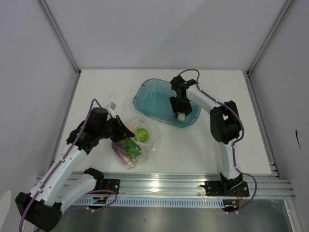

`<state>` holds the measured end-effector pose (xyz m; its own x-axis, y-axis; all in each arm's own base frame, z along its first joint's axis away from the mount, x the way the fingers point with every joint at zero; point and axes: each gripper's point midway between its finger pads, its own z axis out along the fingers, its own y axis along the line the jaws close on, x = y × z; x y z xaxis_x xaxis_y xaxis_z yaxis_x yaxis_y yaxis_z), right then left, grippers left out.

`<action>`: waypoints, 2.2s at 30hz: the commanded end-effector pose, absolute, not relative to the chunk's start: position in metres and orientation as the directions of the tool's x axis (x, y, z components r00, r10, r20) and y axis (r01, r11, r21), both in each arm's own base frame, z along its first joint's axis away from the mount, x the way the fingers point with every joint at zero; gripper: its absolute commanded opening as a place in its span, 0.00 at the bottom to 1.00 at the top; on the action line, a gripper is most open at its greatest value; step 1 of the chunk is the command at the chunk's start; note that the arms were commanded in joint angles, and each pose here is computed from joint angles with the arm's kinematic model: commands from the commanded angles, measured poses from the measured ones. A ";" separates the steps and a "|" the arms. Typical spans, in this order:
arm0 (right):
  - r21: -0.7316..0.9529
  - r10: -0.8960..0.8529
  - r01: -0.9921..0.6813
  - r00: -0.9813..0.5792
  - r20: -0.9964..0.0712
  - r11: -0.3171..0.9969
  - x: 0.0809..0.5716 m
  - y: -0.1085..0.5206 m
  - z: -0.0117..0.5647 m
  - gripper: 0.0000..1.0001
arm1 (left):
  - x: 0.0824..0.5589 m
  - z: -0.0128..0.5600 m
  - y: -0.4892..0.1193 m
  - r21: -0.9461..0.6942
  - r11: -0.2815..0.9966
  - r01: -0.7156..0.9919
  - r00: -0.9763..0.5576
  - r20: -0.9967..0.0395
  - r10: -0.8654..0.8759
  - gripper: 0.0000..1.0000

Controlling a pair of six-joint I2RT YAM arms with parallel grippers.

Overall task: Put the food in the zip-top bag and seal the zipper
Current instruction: Pick up the fake vegetable from the bin, then place the fake vegetable in the zipper food storage bag.

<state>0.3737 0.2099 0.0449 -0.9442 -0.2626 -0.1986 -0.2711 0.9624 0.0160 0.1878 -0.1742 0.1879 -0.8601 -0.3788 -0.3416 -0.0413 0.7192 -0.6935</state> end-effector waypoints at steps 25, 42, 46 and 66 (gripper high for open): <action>0.389 -0.285 -0.630 -0.706 -0.649 0.672 0.262 0.375 0.227 0.31 | 0.189 0.202 -0.172 -0.701 0.713 -0.013 -0.844 -0.375 -0.384 0.00; 0.376 -0.341 -0.644 -0.712 -0.614 0.667 0.245 0.401 0.196 0.43 | 0.188 0.212 -0.171 -0.700 0.714 -0.004 -0.840 -0.385 -0.382 0.01; 0.376 -0.342 -0.641 -0.714 -0.611 0.669 0.244 0.404 0.194 0.50 | 0.186 0.211 -0.170 -0.699 0.716 -0.008 -0.839 -0.384 -0.385 0.01; 0.330 -0.305 -0.643 -0.673 -0.673 0.691 0.242 0.397 0.222 0.93 | 0.182 0.208 -0.168 -0.697 0.717 -0.012 -0.839 -0.383 -0.387 0.00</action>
